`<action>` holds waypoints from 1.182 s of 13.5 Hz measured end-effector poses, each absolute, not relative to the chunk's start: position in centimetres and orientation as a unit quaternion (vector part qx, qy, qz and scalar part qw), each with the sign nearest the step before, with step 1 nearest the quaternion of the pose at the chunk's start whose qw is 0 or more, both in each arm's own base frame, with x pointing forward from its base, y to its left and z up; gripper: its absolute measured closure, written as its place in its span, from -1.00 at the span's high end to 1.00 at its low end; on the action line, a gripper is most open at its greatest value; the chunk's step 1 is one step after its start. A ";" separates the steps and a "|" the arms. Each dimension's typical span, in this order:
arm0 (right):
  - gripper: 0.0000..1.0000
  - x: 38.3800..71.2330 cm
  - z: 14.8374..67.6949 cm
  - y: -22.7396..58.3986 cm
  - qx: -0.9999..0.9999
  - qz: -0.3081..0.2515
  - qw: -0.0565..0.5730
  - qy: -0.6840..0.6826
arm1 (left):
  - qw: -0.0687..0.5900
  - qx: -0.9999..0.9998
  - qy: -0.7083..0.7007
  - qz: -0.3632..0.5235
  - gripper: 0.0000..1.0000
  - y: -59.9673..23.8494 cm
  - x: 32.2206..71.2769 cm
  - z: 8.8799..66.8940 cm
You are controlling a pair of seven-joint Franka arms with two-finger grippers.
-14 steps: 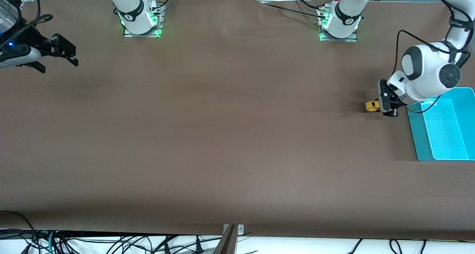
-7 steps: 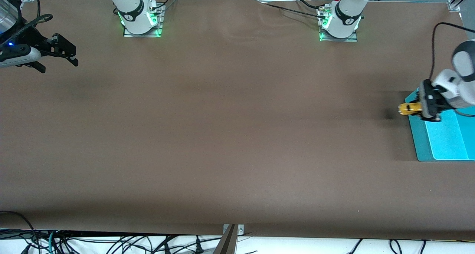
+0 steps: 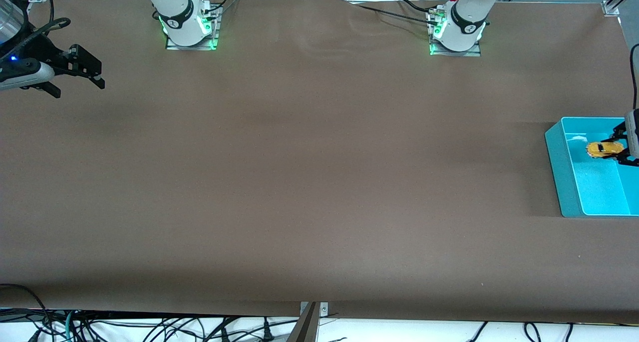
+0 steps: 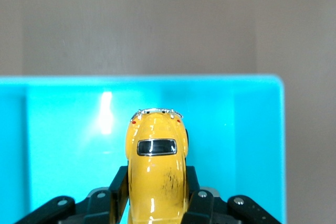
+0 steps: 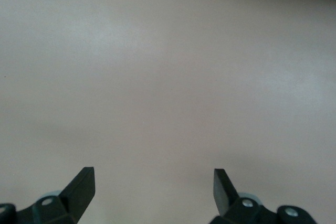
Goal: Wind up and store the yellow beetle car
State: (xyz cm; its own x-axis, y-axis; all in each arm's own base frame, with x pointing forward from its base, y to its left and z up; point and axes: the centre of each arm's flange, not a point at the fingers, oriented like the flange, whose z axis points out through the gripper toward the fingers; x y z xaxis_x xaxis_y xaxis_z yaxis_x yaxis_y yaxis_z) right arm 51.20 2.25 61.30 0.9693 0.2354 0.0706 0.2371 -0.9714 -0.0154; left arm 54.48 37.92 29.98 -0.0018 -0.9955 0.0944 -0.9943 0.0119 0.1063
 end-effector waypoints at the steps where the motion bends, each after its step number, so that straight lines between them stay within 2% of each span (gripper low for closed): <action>1: 1.00 51.2 61.3 2.2 -0.992 -0.034 0.012 -0.119 | 0.077 0.704 -0.706 -0.003 -0.07 39.4 54.3 28.4; 6: 1.00 51.2 61.3 2.2 -0.992 -0.034 0.012 -0.119 | 0.128 0.715 -0.688 -0.002 -0.07 41.9 52.5 19.7; 9: 1.00 51.2 61.3 2.2 -0.992 -0.034 0.012 -0.119 | 0.127 0.716 -0.687 -0.001 -0.01 42.3 52.7 19.1; 11: 1.00 51.2 61.3 2.2 -0.992 -0.034 0.012 -0.119 | 0.111 0.718 -0.688 0.001 0.28 43.0 53.5 20.6; 14: 1.00 51.2 61.0 2.2 -0.992 -0.033 0.012 -0.119 | 0.109 0.718 -0.688 0.001 0.87 43.8 54.3 23.4; 15: 1.00 51.2 60.8 2.2 -0.992 -0.033 0.012 -0.119 | 0.112 0.717 -0.688 0.001 1.00 44.0 54.6 24.9; 16: 1.00 51.2 60.5 2.2 -0.992 -0.032 0.012 -0.118 | 0.118 0.715 -0.689 0.001 1.00 44.0 55.0 26.7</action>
